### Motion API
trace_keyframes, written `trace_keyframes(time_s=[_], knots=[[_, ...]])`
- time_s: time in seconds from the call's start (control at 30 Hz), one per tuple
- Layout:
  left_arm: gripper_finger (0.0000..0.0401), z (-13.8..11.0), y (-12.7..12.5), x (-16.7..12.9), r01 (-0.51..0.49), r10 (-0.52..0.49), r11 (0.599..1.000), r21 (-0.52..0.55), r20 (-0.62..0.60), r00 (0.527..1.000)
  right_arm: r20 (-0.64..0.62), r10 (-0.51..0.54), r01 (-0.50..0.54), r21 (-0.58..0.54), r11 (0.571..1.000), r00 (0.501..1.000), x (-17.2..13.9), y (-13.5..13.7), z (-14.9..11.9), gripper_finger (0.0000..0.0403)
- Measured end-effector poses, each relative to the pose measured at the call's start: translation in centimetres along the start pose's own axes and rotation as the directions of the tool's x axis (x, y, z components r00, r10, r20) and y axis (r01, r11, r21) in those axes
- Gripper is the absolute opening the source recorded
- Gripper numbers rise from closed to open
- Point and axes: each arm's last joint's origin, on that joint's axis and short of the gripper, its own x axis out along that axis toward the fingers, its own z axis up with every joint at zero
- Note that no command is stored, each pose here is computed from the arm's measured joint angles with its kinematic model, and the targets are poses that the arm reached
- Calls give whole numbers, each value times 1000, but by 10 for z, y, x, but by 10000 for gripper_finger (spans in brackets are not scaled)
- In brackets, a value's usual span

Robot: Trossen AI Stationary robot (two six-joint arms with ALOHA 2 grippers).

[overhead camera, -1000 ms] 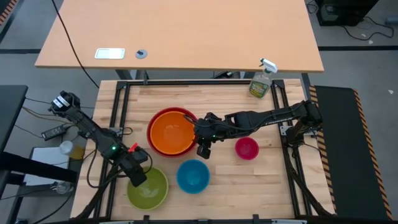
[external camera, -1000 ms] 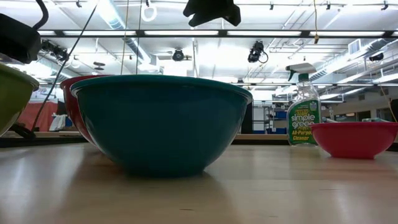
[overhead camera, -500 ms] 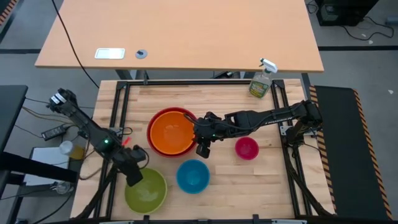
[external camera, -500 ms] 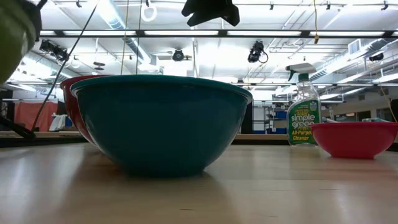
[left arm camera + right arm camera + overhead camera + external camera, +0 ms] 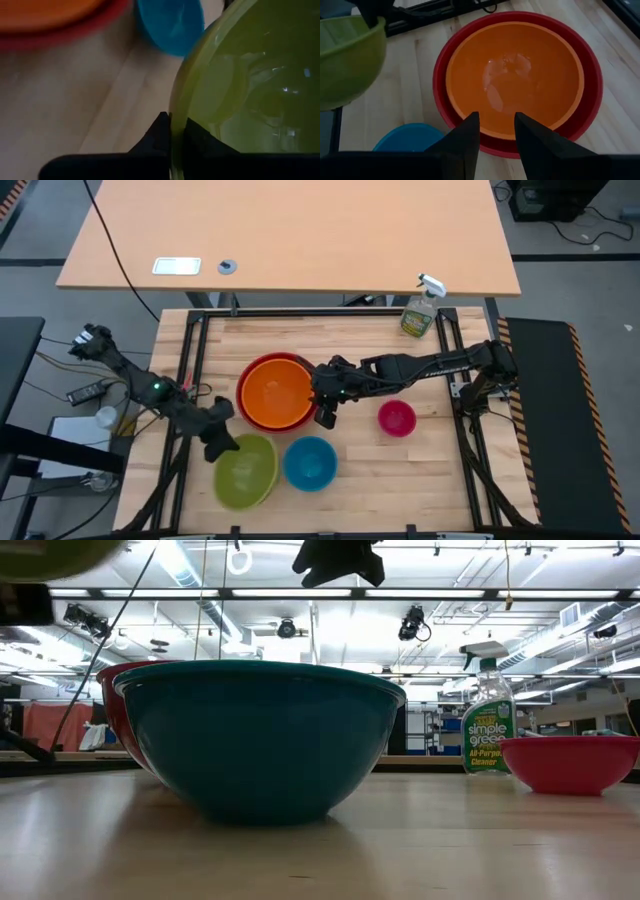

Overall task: Nest bowls inside each other
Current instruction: Stack the green bowl on top of the orange bowl

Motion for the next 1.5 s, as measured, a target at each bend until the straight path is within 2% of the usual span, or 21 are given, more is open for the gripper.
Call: trace_keyframes(time_s=[0.27,0.43,0.83,0.93,1.13,1.5], knots=[[16,25,10,-2,-49,61,996,-79,163,985,-100,-68,74,56,996,993,2,-18,-5,130],[16,44,10,-5,8,18,995,-97,272,962,-120,-70,77,60,995,990,2,-22,-5,130],[16,74,34,-14,-82,160,975,-206,398,903,-250,-110,130,67,989,962,-1,-29,-17,130],[16,79,43,-16,-119,209,962,-245,382,900,-273,-119,141,60,988,954,-1,-30,-19,130],[16,81,64,-11,-270,350,913,-304,249,903,-276,-121,141,55,988,954,-11,-32,-19,130],[16,99,81,7,-388,460,868,-310,209,863,-194,-129,146,76,986,973,-35,-38,-9,130]])
